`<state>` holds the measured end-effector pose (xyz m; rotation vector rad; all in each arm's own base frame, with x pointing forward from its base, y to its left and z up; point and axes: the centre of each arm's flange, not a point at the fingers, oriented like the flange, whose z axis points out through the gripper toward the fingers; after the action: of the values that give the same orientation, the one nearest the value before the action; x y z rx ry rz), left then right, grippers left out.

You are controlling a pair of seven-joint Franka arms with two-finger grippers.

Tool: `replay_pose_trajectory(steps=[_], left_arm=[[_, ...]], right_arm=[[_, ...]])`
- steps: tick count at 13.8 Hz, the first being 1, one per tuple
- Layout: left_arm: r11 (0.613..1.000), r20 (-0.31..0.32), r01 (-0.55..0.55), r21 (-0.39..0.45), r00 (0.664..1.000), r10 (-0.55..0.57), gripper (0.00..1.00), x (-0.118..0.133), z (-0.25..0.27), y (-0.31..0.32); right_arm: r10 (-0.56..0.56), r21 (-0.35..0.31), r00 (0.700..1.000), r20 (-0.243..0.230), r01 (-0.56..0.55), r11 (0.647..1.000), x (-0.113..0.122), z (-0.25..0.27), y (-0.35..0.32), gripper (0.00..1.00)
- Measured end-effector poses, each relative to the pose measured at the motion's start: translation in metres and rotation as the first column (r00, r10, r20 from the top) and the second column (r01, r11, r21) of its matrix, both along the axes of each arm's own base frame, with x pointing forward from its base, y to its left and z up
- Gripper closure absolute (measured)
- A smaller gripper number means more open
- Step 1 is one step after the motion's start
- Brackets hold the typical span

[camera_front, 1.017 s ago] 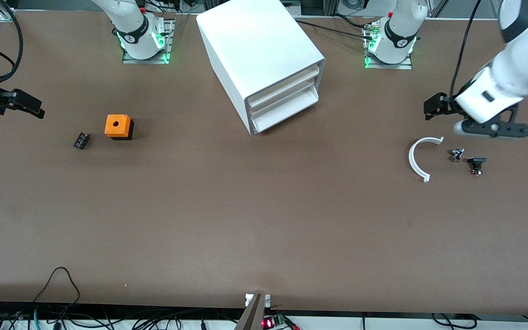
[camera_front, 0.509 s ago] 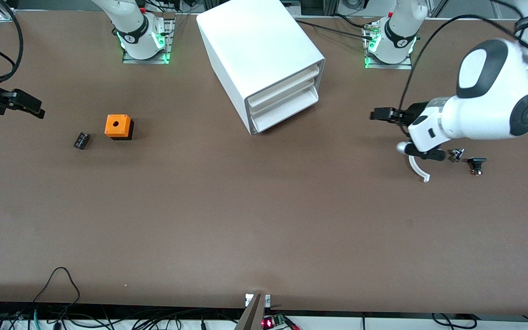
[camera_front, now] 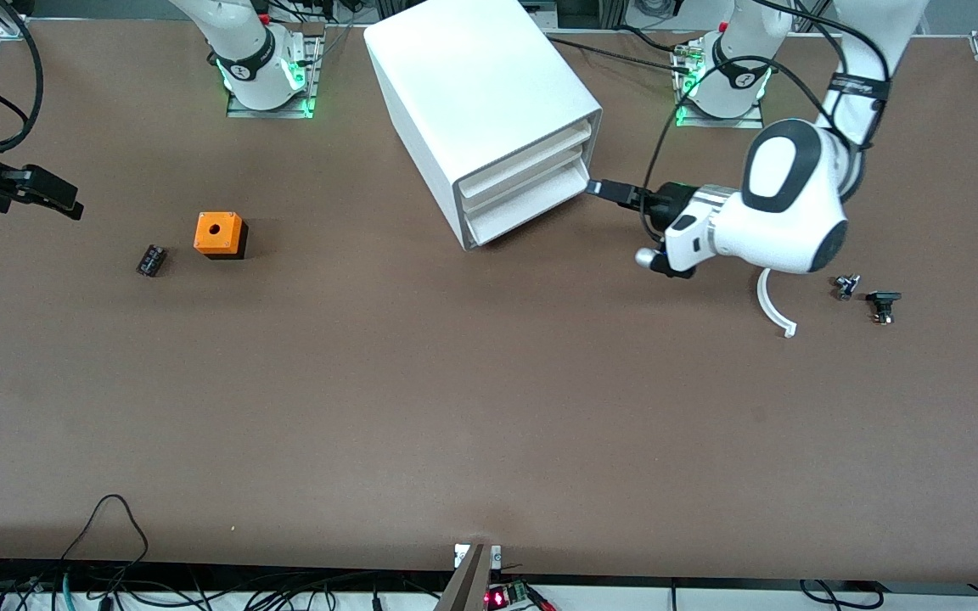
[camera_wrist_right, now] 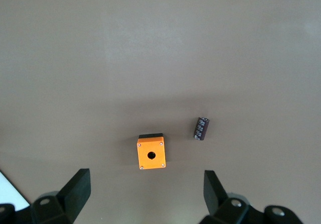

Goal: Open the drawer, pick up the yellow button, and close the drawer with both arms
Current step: 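Reach the left gripper to the top drawer's front edge, then pull the top drawer open with the left gripper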

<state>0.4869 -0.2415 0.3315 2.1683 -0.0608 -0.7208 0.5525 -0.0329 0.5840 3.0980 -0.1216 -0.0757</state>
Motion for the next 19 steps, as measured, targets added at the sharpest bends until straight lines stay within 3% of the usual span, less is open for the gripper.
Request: replay_pose_trajectory(steps=[3, 6, 7, 12, 16, 17, 19], left_arm=[[0.996, -0.01, -0.025, -0.089, 1.0, 0.024, 0.0, -0.029, -0.032, -0.019], [0.994, -0.036, -0.035, -0.103, 0.999, 0.031, 0.03, -0.045, -0.047, -0.026], [0.994, -0.045, -0.033, -0.107, 0.999, 0.029, 0.11, -0.048, -0.049, -0.029], [0.995, -0.056, -0.012, -0.1, 0.998, 0.007, 0.21, -0.072, -0.058, -0.053], [0.995, -0.041, -0.022, -0.096, 0.999, 0.018, 0.63, -0.079, -0.058, -0.063], [0.994, -0.037, -0.023, -0.108, 0.999, 0.019, 0.7, -0.078, -0.057, -0.064], [0.993, -0.035, -0.036, -0.113, 0.999, 0.032, 0.72, -0.075, -0.057, -0.06]], right_arm=[[0.0, 0.0, 1.0, 0.0, 0.0, 1.0, 0.0, 0.0, 0.0, 0.0], [0.001, 0.0, 1.0, 0.004, -0.001, 1.0, 0.0, 0.0, 0.0, 0.0], [0.001, 0.0, 1.0, 0.006, -0.001, 1.0, 0.001, 0.001, 0.0, 0.0], [0.002, -0.001, 1.0, 0.028, -0.002, 1.0, 0.003, 0.002, 0.0, 0.0], [0.003, -0.001, 1.0, 0.03, -0.002, 1.0, 0.004, 0.002, 0.001, 0.0], [0.004, -0.002, 0.999, 0.033, -0.003, 1.0, 0.004, 0.002, 0.001, 0.0], [0.006, -0.002, 0.999, 0.039, -0.006, 1.0, 0.006, 0.002, 0.002, 0.0]])
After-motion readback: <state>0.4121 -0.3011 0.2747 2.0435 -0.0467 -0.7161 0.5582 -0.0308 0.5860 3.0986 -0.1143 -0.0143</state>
